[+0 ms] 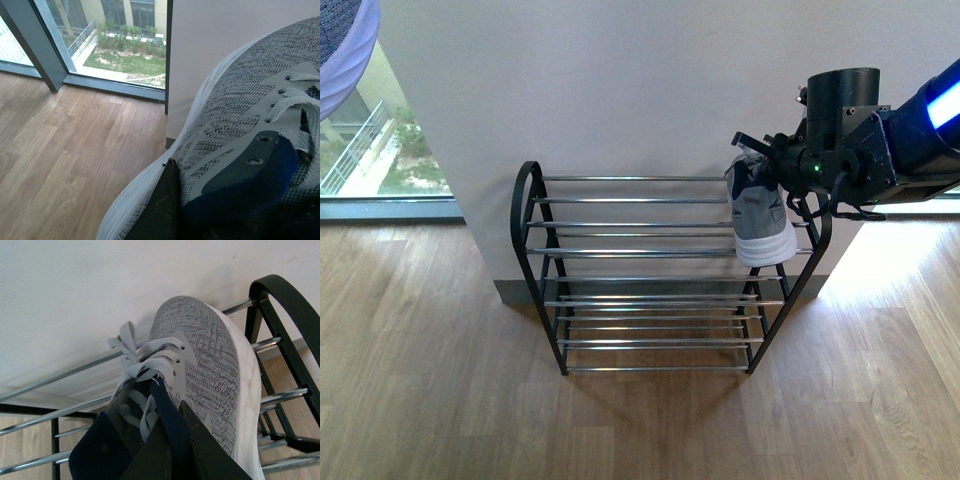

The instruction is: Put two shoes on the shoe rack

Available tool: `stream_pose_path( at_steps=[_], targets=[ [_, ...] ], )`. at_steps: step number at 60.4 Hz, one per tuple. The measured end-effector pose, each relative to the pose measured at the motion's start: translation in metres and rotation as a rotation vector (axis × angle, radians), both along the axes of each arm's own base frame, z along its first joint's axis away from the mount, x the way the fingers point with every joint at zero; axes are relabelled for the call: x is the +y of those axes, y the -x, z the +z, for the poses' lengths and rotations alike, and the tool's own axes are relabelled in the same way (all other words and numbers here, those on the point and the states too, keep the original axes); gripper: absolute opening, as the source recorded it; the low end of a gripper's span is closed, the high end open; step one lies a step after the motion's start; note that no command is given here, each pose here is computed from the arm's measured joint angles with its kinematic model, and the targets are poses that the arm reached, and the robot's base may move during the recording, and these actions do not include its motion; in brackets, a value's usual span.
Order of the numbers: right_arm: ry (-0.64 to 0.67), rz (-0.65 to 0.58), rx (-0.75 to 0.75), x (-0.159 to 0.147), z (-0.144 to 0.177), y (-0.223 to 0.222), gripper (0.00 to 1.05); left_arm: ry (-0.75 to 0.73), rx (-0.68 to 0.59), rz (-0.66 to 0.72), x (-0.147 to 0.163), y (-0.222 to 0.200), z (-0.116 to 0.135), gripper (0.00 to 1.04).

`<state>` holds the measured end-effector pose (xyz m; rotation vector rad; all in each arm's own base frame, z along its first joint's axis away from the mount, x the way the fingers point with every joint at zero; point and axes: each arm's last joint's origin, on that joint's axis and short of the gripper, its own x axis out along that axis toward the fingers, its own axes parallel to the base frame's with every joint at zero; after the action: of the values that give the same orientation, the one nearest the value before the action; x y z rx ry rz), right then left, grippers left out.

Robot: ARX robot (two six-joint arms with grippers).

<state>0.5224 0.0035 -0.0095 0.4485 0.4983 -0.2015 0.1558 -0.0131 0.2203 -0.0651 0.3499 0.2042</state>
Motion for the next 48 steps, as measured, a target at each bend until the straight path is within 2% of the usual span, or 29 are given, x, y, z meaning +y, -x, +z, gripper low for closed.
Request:
stream_pose_path(
  at_steps=[24, 36, 48],
  targets=[
    [0.043, 0.025, -0.001, -0.015, -0.012, -0.016, 0.03, 0.000, 0.000, 0.000, 0.000, 0.000, 0.000, 0.02],
    [0.051, 0.065, -0.032, -0.020, -0.008, -0.006, 0.34, 0.000, 0.000, 0.000, 0.000, 0.000, 0.000, 0.02],
    [0.024, 0.134, -0.096, -0.020, 0.034, 0.017, 0.66, 0.000, 0.000, 0.000, 0.000, 0.000, 0.000, 0.02]
  ],
)
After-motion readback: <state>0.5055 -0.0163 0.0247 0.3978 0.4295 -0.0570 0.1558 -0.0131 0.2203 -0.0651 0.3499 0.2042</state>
